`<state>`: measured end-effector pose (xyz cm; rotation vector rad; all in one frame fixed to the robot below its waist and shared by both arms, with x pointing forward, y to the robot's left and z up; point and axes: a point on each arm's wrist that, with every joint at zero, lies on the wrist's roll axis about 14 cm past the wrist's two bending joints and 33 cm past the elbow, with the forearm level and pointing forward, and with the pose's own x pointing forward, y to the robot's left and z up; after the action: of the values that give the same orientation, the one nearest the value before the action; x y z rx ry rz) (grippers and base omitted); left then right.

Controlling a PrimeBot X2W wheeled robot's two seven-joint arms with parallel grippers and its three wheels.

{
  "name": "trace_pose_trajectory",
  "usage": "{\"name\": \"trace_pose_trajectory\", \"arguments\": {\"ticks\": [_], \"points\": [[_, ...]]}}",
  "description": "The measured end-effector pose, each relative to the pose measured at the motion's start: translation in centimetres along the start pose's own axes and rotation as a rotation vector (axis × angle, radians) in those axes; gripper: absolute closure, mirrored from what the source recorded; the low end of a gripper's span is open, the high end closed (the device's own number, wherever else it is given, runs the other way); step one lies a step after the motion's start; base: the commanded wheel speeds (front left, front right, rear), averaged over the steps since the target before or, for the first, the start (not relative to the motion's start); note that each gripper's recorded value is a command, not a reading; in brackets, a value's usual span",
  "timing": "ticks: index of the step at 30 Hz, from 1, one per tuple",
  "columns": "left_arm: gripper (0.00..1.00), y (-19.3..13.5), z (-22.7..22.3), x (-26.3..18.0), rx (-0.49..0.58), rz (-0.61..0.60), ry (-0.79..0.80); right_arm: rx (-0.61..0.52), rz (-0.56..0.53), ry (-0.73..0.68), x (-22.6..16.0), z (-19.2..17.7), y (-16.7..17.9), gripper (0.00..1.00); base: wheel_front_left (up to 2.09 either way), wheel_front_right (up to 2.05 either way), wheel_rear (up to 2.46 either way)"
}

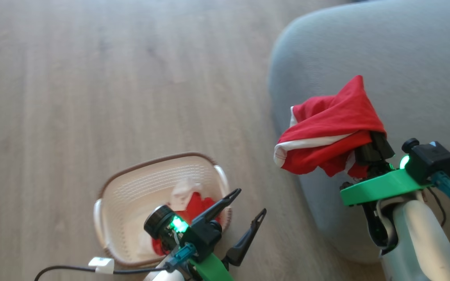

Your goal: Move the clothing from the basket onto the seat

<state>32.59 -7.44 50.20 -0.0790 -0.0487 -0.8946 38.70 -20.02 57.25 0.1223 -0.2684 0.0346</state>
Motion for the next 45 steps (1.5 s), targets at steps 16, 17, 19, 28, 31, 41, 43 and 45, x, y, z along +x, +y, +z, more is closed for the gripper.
{"name": "trace_pose_trajectory", "arguments": {"ticks": [16, 17, 19, 28, 31, 41, 43, 45], "points": [[0.00, -7.7, -1.2, 3.7, -0.059, -0.307, 0.011, -0.139, -0.342, -0.038, -7.1, 4.1, -10.9, 1.00, 0.00, 0.00, 0.00], [0.00, -7.9, -1.3, 3.8, -0.064, -0.315, 0.013, -0.145, -0.355, -0.038, -7.3, 4.2, -11.3, 1.00, 0.00, 0.00, 0.00], [0.00, -8.1, -1.6, 3.9, -0.075, -0.328, 0.018, -0.155, -0.375, -0.035, -7.6, 4.3, -11.9, 1.00, 0.00, 0.00, 0.00], [0.00, -7.4, -2.3, 4.6, -0.085, -0.343, 0.021, -0.210, -0.427, -0.011, -7.5, 4.1, -13.8, 1.00, 0.00, 0.00, 0.00], [0.00, -6.5, -3.1, 4.9, -0.078, -0.347, 0.029, -0.235, -0.444, -0.035, -6.1, 4.8, -14.9, 1.00, 0.00, 0.00, 0.00], [0.00, -3.4, -8.0, 5.9, -0.089, -0.381, 0.091, -0.355, -0.415, -0.158, 2.2, 8.4, -17.3, 1.00, 0.00, 0.00, 0.00], [0.00, -2.8, -9.4, 5.8, -0.095, -0.389, 0.111, -0.366, -0.411, -0.179, 3.8, 8.7, -17.7, 1.00, 0.00, 0.00, 0.00], [0.00, -2.4, -10.9, 5.6, -0.102, -0.401, 0.137, -0.378, -0.412, -0.200, 5.4, 9.2, -18.2, 1.00, 0.00, 0.00, 0.00]]}}
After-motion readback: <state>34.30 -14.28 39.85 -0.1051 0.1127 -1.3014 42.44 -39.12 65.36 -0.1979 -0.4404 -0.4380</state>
